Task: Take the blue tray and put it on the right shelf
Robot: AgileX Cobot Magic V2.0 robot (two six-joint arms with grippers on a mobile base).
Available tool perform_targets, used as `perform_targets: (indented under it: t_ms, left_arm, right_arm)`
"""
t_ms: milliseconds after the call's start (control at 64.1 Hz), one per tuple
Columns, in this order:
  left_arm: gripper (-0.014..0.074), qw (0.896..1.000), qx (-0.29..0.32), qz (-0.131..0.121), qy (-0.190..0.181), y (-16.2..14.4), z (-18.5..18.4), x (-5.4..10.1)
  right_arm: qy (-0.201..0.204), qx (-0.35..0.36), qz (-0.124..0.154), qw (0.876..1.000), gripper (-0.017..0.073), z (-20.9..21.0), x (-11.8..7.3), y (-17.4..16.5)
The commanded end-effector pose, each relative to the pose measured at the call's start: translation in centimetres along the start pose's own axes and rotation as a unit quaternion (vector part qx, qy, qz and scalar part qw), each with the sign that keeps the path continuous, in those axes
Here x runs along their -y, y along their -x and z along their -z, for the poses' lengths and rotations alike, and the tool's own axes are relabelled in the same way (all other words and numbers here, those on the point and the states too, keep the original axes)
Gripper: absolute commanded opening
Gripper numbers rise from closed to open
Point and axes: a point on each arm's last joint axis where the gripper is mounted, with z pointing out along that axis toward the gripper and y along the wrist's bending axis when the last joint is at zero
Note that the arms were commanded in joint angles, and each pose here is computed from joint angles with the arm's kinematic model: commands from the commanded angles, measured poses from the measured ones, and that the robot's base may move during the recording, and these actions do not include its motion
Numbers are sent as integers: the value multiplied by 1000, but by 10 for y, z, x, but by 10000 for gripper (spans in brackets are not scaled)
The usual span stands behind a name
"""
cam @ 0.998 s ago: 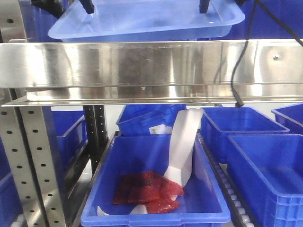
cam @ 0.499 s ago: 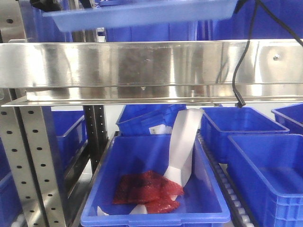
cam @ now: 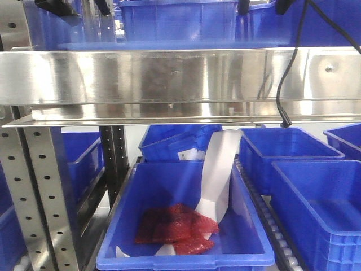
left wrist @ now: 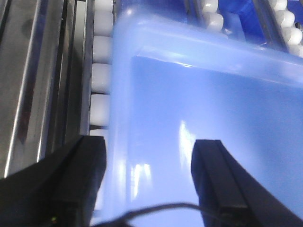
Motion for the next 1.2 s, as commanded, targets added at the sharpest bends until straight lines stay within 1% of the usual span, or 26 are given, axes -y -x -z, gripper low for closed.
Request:
perform_targets:
  t_ms: [0, 47, 218, 265, 296, 328, 359, 374, 421, 437, 483, 546, 593, 655, 764, 780, 811, 889, 936, 967, 1045, 1154, 1185]
  left_arm:
    - [315, 997, 68, 0, -19, 21, 37, 6]
    - [315, 998, 68, 2, -17, 22, 37, 4]
    - [312, 998, 68, 2, -17, 22, 37, 4]
    - [299, 998, 68, 2, -18, 22, 37, 5]
    - [278, 997, 69, 4, -19, 22, 37, 5]
    - [255, 997, 68, 7, -23, 22, 37, 5]
    - [217, 997, 68, 8, -24, 22, 37, 6]
    - [192, 997, 67, 9, -25, 22, 37, 6]
    - [128, 997, 67, 9, -25, 22, 37, 6]
    - [101, 997, 70, 9, -26, 22, 37, 6]
    - [52, 997, 72, 9, -26, 22, 36, 6]
    - [-10, 997, 65, 12, -27, 21, 36, 5]
    - [-53, 998, 57, 17, -32, 21, 39, 7]
    - [-49, 998, 56, 17, -35, 21, 48, 9]
    - [-48, 997, 74, 5, -35, 24, 76, 14]
    - [-48, 996, 79, 5, -37, 25, 81, 14]
    - [-48, 995, 90, 4, -42, 26, 93, 17]
    - [-48, 991, 124, -6, -54, 29, 120, 25]
    - [-48, 988, 142, -14, -63, 29, 135, 31]
    - [-48, 986, 149, -16, -68, 28, 144, 34]
    - [-48, 984, 156, -24, -78, 21, 158, 42]
    - [-48, 982, 167, -49, -78, 3, 176, 48]
    - [-48, 981, 171, -51, -81, -3, 179, 48]
  right_arm:
    - [15, 87, 4, 996, 496, 39, 4, 24]
    - [16, 88, 4, 996, 496, 39, 4, 24]
    - [16, 88, 4, 996, 496, 39, 4, 24]
    - [16, 88, 4, 996, 486, 39, 4, 24]
    - [16, 85, 3, 996, 460, 39, 4, 24]
    - [15, 82, 4, 997, 407, 39, 3, 23]
    - [14, 79, 4, 997, 330, 39, 3, 22]
    - [13, 76, 4, 997, 278, 39, 3, 22]
    - [15, 75, 3, 997, 169, 39, 2, 21]
    - [17, 75, 3, 997, 115, 39, 2, 21]
    - [21, 81, 2, 997, 20, 39, 1, 22]
    - [27, 90, 2, 996, 59, 39, 0, 24]
    - [27, 92, 1, 995, 56, 42, 0, 24]
    - [24, 83, -2, 996, 39, 48, 2, 23]
    - [16, 67, -4, 998, 39, 72, 8, 21]
    - [15, 66, -1, 998, 39, 75, 8, 20]
    - [16, 69, 14, 997, 39, 84, 9, 20]
    - [28, 92, 58, 994, 39, 105, 5, 21]
    - [39, 111, 73, 990, 39, 117, 1, 22]
    - [49, 126, 80, 988, 39, 126, -3, 22]
    - [76, 161, 86, 980, 39, 146, -12, 22]
    - [114, 191, 103, 969, 39, 164, -27, 10]
    - [125, 197, 109, 966, 39, 168, -30, 5]
